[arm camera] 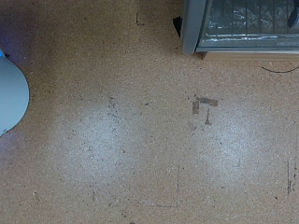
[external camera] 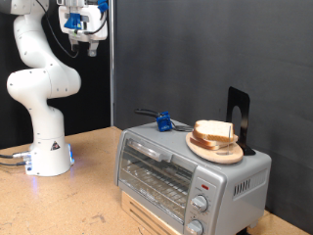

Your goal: Make a piece of toast with the oven

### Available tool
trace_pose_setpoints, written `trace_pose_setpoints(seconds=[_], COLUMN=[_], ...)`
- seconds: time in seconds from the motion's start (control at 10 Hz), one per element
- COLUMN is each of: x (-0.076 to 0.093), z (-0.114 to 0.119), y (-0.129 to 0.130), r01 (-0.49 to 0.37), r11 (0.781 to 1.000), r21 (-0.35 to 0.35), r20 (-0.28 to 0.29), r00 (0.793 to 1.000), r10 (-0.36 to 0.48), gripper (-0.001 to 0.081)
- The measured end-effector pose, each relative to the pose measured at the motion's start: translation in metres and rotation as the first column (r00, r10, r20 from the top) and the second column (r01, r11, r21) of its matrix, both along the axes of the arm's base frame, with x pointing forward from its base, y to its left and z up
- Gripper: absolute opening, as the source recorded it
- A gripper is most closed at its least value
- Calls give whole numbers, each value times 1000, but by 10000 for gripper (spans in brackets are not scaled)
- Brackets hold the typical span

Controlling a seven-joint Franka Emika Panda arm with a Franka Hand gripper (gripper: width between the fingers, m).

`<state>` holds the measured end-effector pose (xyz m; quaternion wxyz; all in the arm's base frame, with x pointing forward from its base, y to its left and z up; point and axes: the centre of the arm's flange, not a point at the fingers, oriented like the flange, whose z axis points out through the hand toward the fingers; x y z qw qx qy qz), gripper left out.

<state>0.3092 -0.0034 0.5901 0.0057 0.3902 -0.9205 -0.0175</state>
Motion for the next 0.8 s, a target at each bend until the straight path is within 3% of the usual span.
trace_pose_setpoints(seconds=[0.1,0.2,0.3,0.6,0.7,0.8], x=[0,3,8,40,39,40], z=[-1,-1,-2,-8,-8,-5], y=[-2,-4,-4,-8,-9,-7], r01=[-39,-149,-274,-559,-531,-559], r11=[999,987,958,805,826,804], r21=[-16,-58,-80,-199,-189,-203], r20=[-2,-9,-13,-20,-16,4], r00=[999,989,962,823,843,821], r10=[39,149,274,567,538,571], gripper=[809,809,809,809,809,809])
